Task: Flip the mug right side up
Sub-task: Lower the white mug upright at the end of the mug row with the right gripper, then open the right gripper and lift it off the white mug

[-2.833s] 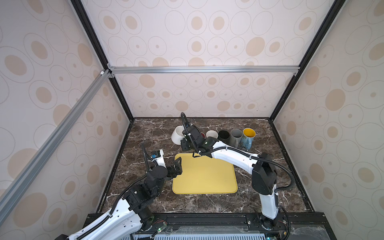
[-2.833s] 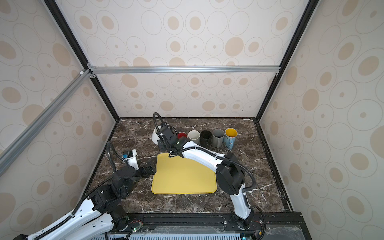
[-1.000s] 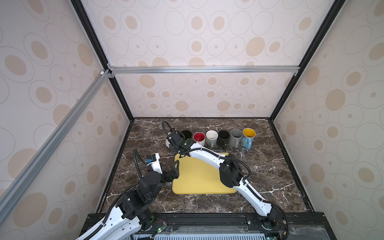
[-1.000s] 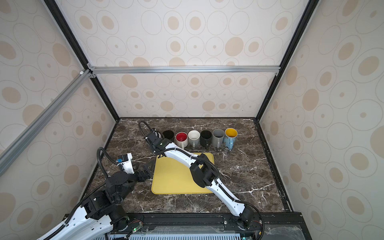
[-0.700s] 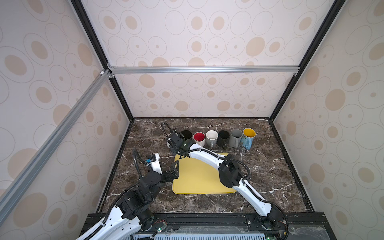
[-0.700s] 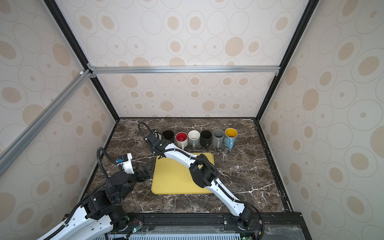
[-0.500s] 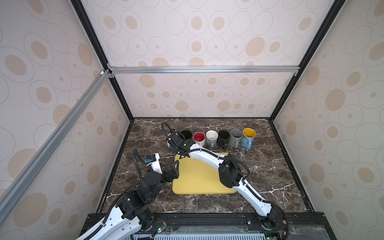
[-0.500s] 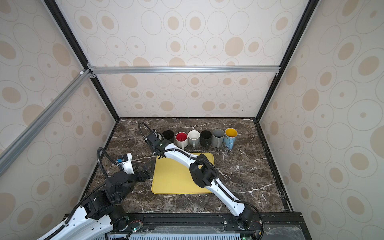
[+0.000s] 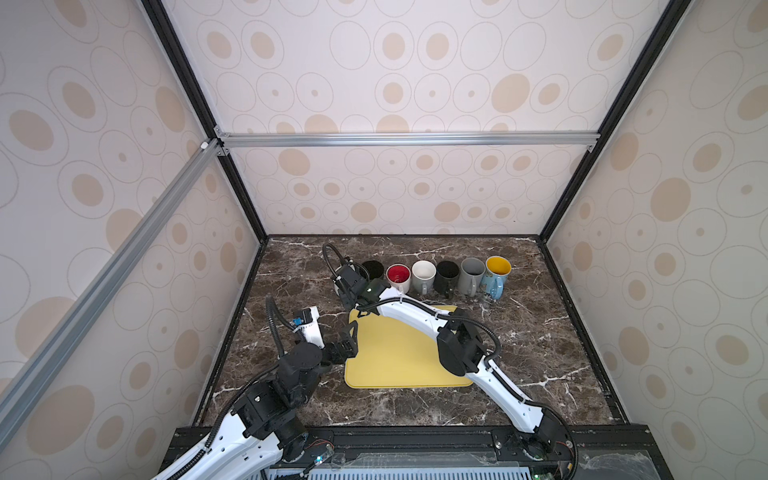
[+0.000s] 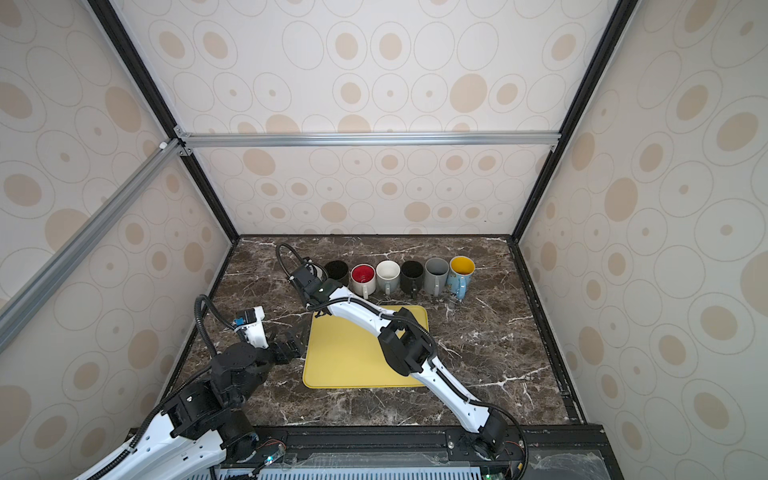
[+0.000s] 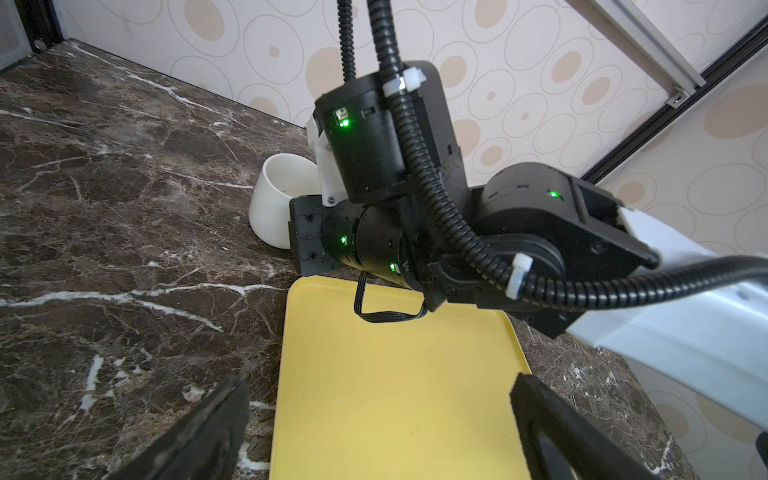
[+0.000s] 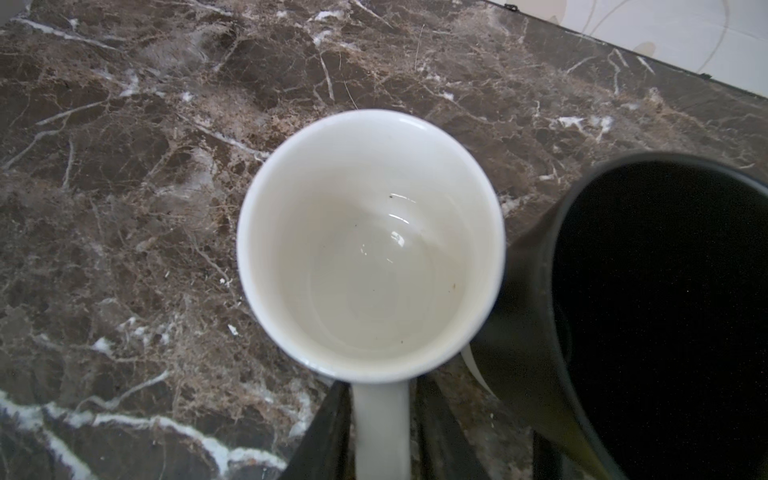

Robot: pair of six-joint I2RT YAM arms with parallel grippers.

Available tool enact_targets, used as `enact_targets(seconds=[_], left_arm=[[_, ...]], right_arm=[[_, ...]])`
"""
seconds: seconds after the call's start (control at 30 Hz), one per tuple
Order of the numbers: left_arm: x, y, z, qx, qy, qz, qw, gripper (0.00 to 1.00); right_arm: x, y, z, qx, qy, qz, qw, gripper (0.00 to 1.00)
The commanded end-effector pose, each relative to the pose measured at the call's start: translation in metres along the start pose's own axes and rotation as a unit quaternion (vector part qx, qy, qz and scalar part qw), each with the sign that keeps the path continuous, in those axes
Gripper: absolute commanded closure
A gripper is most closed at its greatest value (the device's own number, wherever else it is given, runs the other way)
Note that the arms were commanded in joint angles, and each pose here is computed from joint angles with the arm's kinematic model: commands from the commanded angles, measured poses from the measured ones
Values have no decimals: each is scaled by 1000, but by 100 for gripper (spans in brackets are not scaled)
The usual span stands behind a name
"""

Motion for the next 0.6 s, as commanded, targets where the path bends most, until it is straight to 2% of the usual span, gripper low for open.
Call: enact_targets(seconds=[0.0, 0.3, 0.57], left_arm=[[-1, 6, -3, -15, -3, 4, 1000, 1], [-7, 5, -6, -14, -8, 7, 1000, 0], [-10, 3, -3, -21, -7, 19, 1000, 0]], right_arm=[[-15, 10, -16, -11, -24, 11, 1000, 67], [-25, 13, -36, -42, -35, 29, 998, 63], [-43, 11, -73, -72, -52, 25, 996, 62]])
Point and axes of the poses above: each gripper's point midway between its finger pads, its own z axis out along the fingers, its own y axis along the line the jaws close on, x = y × z, the point moved 5 cm from there along -z, back along the fingers, and after that the axes turned 10 degrees about z, right-handed, at the moved point
